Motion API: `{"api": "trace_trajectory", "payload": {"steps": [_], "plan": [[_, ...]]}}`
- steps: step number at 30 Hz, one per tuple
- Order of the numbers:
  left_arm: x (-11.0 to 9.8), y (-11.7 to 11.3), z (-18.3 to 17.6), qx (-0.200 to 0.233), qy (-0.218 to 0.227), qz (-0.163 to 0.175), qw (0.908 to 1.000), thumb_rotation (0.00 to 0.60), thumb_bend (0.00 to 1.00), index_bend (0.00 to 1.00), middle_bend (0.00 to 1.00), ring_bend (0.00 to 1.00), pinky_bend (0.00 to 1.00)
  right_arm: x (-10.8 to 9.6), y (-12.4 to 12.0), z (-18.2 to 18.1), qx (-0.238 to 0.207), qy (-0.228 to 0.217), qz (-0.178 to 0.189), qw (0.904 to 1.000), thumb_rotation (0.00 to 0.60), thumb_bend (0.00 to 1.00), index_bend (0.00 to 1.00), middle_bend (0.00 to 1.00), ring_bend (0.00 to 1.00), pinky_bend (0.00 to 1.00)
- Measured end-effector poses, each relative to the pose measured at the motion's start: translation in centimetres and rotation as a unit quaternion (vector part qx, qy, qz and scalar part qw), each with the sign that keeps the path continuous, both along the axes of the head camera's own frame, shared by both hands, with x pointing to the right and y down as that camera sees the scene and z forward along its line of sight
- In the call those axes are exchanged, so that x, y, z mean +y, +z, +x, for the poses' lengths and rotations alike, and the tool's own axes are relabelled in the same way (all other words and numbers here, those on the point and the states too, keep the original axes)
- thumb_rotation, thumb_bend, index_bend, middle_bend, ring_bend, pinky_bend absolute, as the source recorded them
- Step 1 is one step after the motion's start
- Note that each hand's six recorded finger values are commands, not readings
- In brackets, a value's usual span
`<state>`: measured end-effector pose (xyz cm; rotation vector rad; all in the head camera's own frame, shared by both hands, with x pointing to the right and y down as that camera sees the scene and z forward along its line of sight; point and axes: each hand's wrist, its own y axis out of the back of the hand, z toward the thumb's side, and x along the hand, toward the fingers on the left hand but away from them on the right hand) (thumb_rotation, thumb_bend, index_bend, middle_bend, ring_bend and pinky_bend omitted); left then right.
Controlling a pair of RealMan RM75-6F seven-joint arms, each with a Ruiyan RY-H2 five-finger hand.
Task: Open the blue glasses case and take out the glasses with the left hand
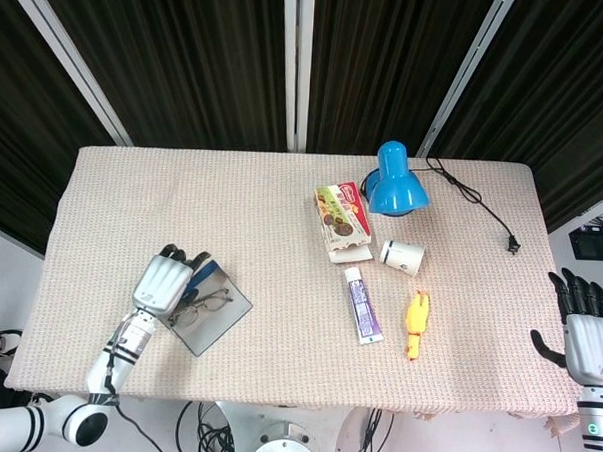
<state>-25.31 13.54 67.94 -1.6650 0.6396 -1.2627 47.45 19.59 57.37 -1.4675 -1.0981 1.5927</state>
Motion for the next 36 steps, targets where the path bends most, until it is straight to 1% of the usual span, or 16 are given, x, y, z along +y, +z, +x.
{"api": "trace_trajectory", "payload": {"steps": [5, 11, 18, 20, 23, 25, 26, 27, 29, 31, 36], "plan": [[-0.1, -0.1, 0.7, -0.007, 0.023, 0.027, 0.9993, 0.600, 0.31, 0.24, 0.61, 0.36, 0.28, 0.0, -0.1, 0.1, 0.000, 0.001, 0.001, 1.0000, 0.600, 0.23, 0.00, 0.00, 0.00, 0.00], [-0.2, -0.3, 1.3, -0.014, 0.051, 0.068, 0.9963, 0.600, 0.31, 0.25, 0.62, 0.36, 0.29, 0.0, -0.1, 0.2, 0.001, 0.002, 0.001, 1.0000, 0.600, 0.23, 0.00, 0.00, 0.00, 0.00], [-0.7, 0.3, 0.9, -0.012, 0.041, 0.066, 0.9969, 0.600, 0.31, 0.25, 0.61, 0.36, 0.29, 0.1, 0.1, 0.2, 0.001, 0.002, -0.002, 1.0000, 0.600, 0.23, 0.00, 0.00, 0.00, 0.00], [-0.9, 0.5, 0.7, -0.011, 0.035, 0.063, 0.9973, 0.600, 0.32, 0.25, 0.60, 0.36, 0.29, 0.1, 0.1, 0.2, 0.001, 0.002, -0.002, 1.0000, 0.600, 0.23, 0.00, 0.00, 0.00, 0.00], [-1.3, 1.0, 0.3, -0.012, 0.026, 0.055, 0.9981, 0.600, 0.31, 0.20, 0.46, 0.29, 0.26, 0.1, 0.1, 0.2, 0.001, 0.001, -0.003, 1.0000, 0.600, 0.23, 0.00, 0.00, 0.00, 0.00], [-1.5, 1.3, 0.0, -0.012, 0.022, 0.049, 0.9985, 0.600, 0.30, 0.14, 0.30, 0.19, 0.23, 0.1, 0.1, 0.2, 0.001, 0.001, -0.002, 1.0000, 0.600, 0.23, 0.00, 0.00, 0.00, 0.00], [-1.6, 1.4, -0.1, -0.012, 0.020, 0.048, 0.9986, 0.600, 0.30, 0.13, 0.26, 0.16, 0.22, 0.1, 0.1, 0.2, 0.001, 0.002, -0.002, 1.0000, 0.600, 0.23, 0.00, 0.00, 0.00, 0.00], [-1.8, 1.5, -0.4, -0.012, 0.017, 0.048, 0.9986, 0.600, 0.29, 0.11, 0.19, 0.12, 0.20, 0.1, 0.2, 0.2, 0.002, 0.002, -0.002, 1.0000, 0.600, 0.23, 0.00, 0.00, 0.00, 0.00], [-2.1, 1.7, -0.9, -0.013, 0.008, 0.047, 0.9988, 0.600, 0.27, 0.09, 0.10, 0.07, 0.18, 0.1, 0.2, 0.2, 0.002, 0.001, -0.003, 1.0000, 0.600, 0.23, 0.00, 0.00, 0.00, 0.00], [-2.4, 1.8, -1.3, -0.010, -0.004, 0.047, 0.9988, 0.600, 0.25, 0.08, 0.06, 0.07, 0.17, 0.1, 0.2, 0.2, 0.002, 0.001, -0.003, 1.0000, 0.600, 0.23, 0.00, 0.00, 0.00, 0.00], [-2.7, 1.5, -1.9, 0.004, -0.030, 0.045, 0.9985, 0.600, 0.24, 0.08, 0.06, 0.07, 0.17, 0.1, 0.1, 0.2, 0.003, 0.003, -0.002, 1.0000, 0.600, 0.23, 0.00, 0.00, 0.00, 0.00]]}}
